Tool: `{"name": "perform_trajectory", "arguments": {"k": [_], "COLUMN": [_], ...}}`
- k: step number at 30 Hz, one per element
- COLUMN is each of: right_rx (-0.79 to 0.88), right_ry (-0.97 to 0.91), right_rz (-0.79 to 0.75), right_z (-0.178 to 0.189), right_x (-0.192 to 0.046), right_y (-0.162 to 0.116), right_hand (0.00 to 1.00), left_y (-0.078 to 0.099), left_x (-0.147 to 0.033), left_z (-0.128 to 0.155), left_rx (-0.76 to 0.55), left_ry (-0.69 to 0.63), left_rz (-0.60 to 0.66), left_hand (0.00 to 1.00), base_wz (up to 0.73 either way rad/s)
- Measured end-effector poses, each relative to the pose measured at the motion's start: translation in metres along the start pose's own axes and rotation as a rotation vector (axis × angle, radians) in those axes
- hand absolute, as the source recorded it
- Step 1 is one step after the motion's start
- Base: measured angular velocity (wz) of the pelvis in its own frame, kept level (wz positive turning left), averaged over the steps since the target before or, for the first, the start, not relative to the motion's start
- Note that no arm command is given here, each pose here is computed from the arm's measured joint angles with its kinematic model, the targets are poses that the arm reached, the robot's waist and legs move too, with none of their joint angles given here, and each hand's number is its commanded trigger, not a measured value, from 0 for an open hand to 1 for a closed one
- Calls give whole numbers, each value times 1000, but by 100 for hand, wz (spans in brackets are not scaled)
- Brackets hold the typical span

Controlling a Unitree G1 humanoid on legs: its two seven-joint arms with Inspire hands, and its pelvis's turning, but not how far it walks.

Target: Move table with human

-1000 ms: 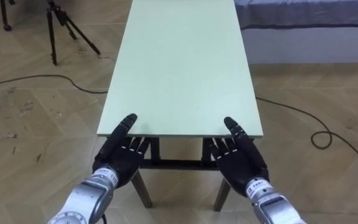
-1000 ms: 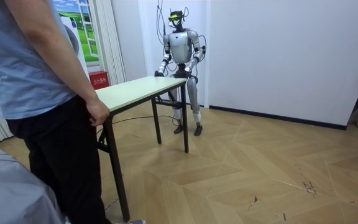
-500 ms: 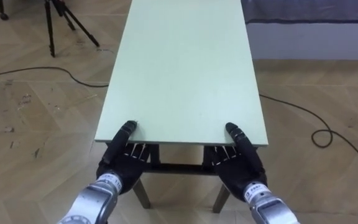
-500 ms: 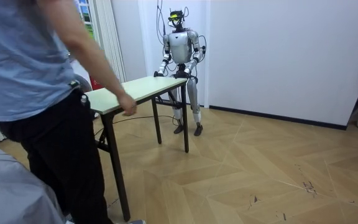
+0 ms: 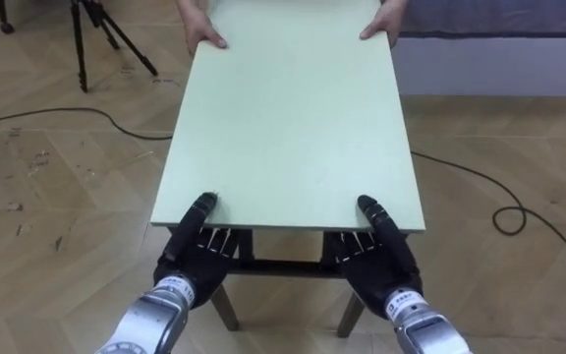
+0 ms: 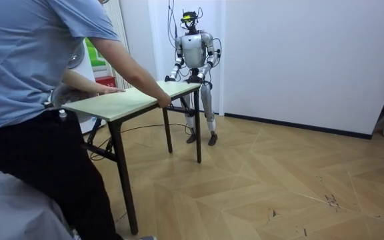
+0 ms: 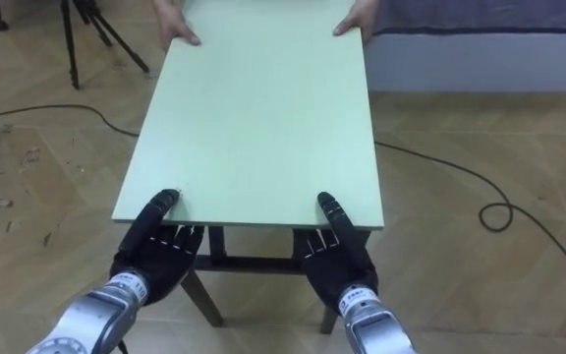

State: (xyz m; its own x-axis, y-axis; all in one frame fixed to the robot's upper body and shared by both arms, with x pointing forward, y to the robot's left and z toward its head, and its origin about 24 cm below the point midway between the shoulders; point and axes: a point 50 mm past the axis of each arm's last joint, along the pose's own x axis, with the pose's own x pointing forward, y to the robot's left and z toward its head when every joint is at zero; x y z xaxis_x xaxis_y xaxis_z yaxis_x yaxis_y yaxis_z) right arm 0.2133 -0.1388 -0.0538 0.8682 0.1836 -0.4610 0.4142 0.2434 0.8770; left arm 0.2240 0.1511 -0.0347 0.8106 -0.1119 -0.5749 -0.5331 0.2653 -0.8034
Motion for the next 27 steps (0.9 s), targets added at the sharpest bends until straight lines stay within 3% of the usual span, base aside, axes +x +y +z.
{"name": "perform_trajectory", "arguments": {"k": [10,20,27], "right_rx": [-13,-9,-19], "right_ry": [-14,-14,-21], "right_rz": [86,101,142], "right_z": [2,2,6], "right_x": [0,0,-6], "right_y": [11,12,31], "right_hand": [100,100,100], "left_y": [-8,-9,-18], "left_x": [1,1,-7], "left_z": [2,2,2], "left_rx": [-10,59,75], "left_ry": [-24,-47,-62], "left_rz": [-83,-118,-189], "left_hand": [100,100,100], "base_wz": [0,-3,-5]}}
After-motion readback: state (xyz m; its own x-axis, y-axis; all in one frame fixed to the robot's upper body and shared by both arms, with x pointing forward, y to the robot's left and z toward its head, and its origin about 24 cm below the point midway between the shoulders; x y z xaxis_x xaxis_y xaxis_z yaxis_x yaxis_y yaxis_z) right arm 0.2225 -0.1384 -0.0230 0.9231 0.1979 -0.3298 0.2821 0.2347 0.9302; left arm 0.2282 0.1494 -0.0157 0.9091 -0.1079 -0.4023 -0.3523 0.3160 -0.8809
